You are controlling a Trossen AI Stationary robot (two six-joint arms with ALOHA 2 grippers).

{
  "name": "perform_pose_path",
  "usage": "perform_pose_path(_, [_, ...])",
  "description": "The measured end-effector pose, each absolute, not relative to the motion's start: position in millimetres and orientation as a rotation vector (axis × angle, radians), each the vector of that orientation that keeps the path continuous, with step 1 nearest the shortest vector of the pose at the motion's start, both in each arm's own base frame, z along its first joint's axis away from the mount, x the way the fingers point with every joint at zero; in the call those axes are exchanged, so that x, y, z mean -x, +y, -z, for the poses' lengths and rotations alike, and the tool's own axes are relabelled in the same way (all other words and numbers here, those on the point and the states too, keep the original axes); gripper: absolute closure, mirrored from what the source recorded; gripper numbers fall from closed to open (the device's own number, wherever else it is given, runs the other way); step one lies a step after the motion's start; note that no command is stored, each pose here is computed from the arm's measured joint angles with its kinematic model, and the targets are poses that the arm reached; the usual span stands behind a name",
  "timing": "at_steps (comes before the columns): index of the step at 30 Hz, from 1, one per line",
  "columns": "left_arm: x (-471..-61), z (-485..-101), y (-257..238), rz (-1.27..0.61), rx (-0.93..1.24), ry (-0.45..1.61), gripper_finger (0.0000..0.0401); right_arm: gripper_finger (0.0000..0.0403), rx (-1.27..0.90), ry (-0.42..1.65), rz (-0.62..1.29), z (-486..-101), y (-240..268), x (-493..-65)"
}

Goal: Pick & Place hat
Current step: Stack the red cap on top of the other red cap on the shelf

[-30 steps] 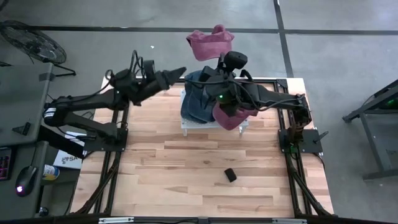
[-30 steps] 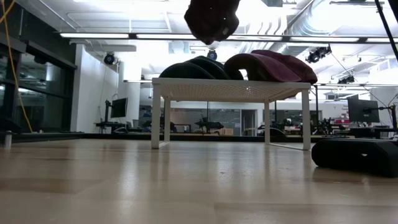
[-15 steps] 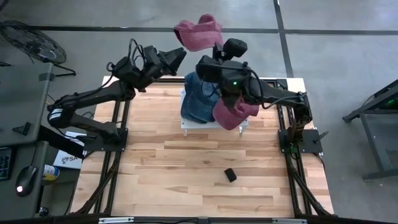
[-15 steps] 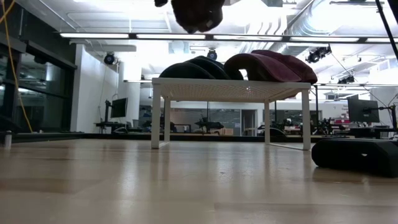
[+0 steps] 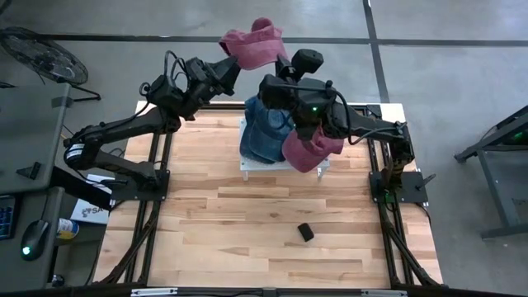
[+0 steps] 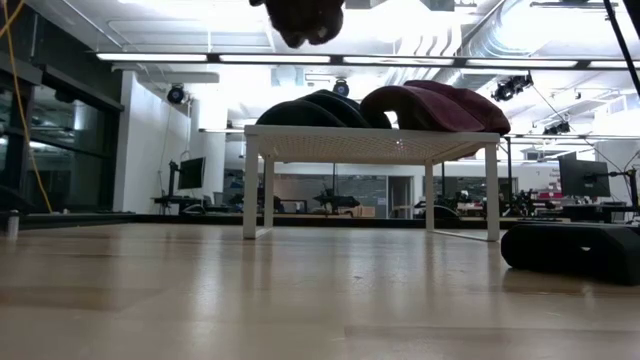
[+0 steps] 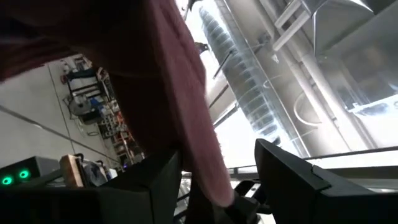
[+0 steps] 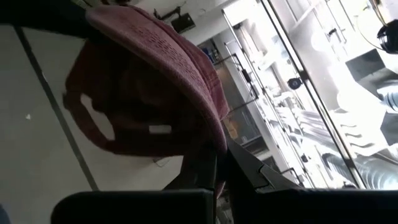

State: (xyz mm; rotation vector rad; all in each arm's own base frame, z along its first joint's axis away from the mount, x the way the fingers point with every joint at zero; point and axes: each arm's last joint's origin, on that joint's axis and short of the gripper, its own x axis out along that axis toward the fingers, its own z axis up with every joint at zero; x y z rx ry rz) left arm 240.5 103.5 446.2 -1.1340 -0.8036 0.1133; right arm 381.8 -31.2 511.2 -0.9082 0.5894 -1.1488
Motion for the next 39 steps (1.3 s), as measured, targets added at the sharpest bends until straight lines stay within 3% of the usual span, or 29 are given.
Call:
perform_pose_path(13, [-240.2,-448.3,101.0,-0.054,1.122,-0.789,0.0209,0.0397,0.905,0.571,1.117,-509.4,-26.1,-383.1])
perform_pose_path(18, [-240.6,-448.2,100.5,-0.039,1.118,-0.772,0.0256,0.0397,0.899,0.568,1.119,-509.4,-26.0,-383.0])
perform_pose_path(27, [-241.1,-447.6,100.0,-0.039,1.088,-0.75,0.0386,0.0395,0.899,0.582,1.128,-508.7,-25.8,-382.9])
perform_pose_path(34, [-241.8,-446.4,99.9,-0.052,1.054,-0.725,0.0387,0.0392,0.911,0.606,1.112,-505.2,-21.8,-383.3])
perform_pose_path(39, [-242.4,-446.1,99.3,-0.054,1.004,-0.702,0.0392,0.0362,0.874,0.62,1.151,-502.5,-17.2,-383.1])
